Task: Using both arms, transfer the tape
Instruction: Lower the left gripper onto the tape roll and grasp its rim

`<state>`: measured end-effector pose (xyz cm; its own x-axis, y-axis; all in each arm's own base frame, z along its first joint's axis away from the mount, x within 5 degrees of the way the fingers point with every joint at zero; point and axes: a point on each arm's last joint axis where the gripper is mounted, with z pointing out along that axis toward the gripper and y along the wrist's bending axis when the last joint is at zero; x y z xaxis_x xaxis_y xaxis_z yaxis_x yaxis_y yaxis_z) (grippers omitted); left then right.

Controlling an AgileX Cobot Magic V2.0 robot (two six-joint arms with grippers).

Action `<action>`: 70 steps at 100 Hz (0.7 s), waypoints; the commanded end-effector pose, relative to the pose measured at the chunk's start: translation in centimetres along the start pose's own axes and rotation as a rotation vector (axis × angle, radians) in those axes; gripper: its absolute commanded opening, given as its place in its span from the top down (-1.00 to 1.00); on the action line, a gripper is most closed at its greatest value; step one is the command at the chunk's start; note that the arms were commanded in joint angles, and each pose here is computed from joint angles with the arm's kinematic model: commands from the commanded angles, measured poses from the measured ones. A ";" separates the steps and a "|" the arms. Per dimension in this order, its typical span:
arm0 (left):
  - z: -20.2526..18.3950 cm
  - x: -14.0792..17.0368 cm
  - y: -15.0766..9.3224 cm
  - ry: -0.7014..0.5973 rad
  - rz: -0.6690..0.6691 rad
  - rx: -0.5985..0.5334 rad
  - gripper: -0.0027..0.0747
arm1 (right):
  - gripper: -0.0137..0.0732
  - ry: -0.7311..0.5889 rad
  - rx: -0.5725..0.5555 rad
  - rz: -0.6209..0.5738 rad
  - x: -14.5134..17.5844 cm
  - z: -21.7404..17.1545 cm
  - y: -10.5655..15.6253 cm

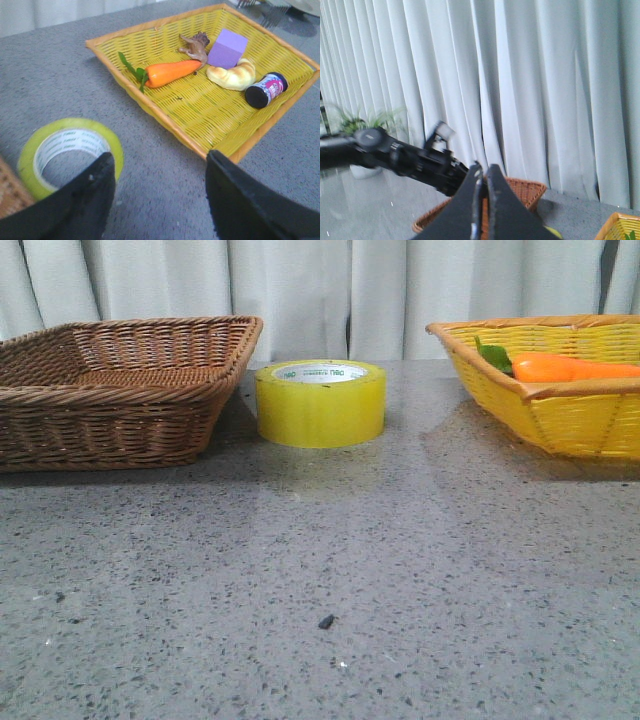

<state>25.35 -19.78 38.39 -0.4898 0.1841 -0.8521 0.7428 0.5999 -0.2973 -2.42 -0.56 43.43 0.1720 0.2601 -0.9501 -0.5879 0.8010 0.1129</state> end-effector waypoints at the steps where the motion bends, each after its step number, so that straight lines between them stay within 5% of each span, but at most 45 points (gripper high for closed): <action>1: 0.5 -2.6 -0.7 -0.078 -0.001 0.025 -0.16 | 0.81 -0.074 0.026 0.038 -0.2 -0.9 -0.2; 22: 4.7 -3.5 0.3 -0.035 -0.050 0.040 -0.21 | 0.81 0.007 0.047 0.035 0.5 -0.1 -0.4; 46: 8.7 -2.1 1.6 0.185 -0.049 -0.082 -0.21 | 0.81 0.082 0.046 0.065 1.0 2.0 -0.6; 70: 10.8 -1.6 2.5 0.217 -0.114 -0.101 -0.21 | 0.81 0.159 0.049 0.079 1.7 2.8 -0.6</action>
<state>33.16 -26.84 31.66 -0.6929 0.3391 -0.6363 0.6343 0.7064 -0.3143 0.02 0.67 41.50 -0.0384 0.2104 -0.9769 -0.5511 0.8110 0.1963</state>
